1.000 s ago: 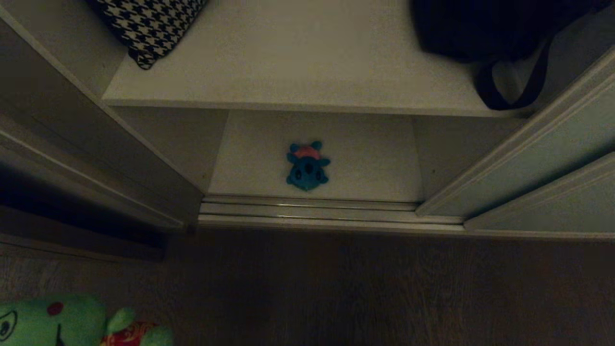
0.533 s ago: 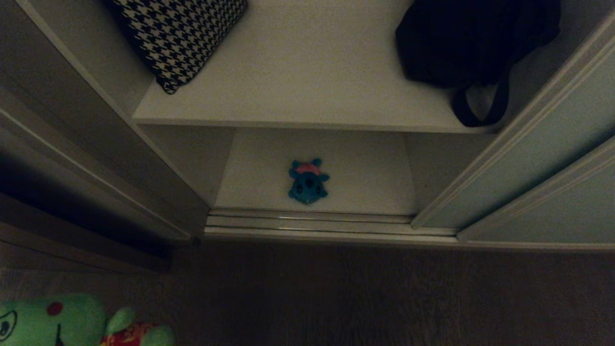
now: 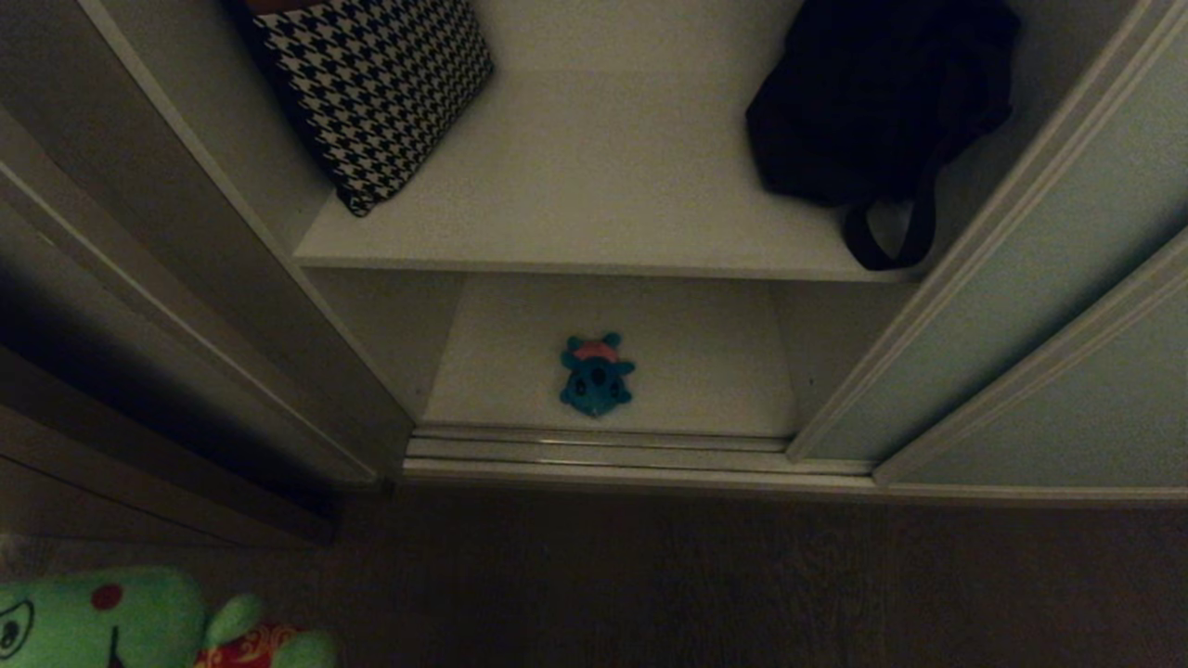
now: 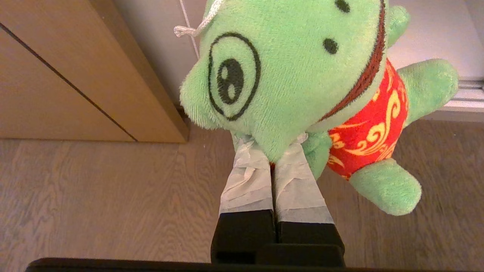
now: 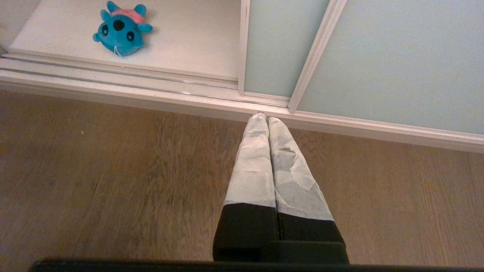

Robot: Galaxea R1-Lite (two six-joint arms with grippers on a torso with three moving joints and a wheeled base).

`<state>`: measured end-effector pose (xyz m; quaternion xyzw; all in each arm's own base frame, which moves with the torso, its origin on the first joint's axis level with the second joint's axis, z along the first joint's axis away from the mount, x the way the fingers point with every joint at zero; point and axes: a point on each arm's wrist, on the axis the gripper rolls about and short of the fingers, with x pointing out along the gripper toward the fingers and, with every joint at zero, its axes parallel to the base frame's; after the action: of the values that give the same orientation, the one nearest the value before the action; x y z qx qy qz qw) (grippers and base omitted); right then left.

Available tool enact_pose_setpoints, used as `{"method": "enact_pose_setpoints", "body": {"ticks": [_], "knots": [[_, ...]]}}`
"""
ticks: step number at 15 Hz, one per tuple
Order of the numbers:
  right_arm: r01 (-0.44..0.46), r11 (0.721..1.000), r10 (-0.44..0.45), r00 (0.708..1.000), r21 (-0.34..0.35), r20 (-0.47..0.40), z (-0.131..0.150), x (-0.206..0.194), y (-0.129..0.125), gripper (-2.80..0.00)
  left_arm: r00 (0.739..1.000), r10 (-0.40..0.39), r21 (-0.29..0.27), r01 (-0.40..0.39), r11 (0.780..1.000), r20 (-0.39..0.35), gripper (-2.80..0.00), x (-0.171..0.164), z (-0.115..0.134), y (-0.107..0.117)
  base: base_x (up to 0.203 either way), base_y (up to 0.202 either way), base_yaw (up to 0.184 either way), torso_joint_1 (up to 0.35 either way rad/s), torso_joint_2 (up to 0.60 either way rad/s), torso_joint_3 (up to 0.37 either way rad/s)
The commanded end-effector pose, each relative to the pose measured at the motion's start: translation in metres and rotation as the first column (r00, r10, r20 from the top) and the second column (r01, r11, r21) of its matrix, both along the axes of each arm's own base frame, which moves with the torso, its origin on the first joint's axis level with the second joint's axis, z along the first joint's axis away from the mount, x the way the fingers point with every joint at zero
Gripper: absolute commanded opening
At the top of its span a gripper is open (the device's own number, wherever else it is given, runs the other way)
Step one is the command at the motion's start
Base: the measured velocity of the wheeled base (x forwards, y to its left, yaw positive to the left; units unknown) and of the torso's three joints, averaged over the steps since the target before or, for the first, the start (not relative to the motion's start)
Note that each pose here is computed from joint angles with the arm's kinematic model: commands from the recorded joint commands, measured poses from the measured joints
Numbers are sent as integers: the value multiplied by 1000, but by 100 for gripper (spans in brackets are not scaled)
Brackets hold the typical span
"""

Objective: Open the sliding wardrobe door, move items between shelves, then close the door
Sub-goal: Place the green doll on the higher shelf

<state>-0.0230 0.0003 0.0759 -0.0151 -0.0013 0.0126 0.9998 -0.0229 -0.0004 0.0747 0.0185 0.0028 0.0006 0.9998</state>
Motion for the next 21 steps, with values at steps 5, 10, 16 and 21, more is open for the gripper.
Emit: {"method": "enact_pose_setpoints", "body": {"ticks": [5, 10, 16, 21], "knots": [[-1, 1000, 1, 1000, 0, 2, 0, 0, 0, -280, 1000, 0, 1, 0, 1000, -4, -280, 0, 0, 0, 0, 0, 0, 0, 0, 5], [-1, 1000, 1, 1000, 0, 2, 0, 0, 0, -280, 1000, 2, 0, -2, 1000, -2, -280, 0, 0, 0, 0, 0, 0, 0, 0, 0], [-2, 1000, 2, 1000, -1, 3, 0, 0, 0, -280, 1000, 2, -2, -2, 1000, -2, -280, 0, 0, 0, 176, 0, 0, 3, 3, 4], [-1, 1000, 1, 1000, 0, 2, 0, 0, 0, -280, 1000, -1, 0, 1, 1000, -2, -280, 0, 0, 0, 181, 0, 1, 5, 1, 2]]}}
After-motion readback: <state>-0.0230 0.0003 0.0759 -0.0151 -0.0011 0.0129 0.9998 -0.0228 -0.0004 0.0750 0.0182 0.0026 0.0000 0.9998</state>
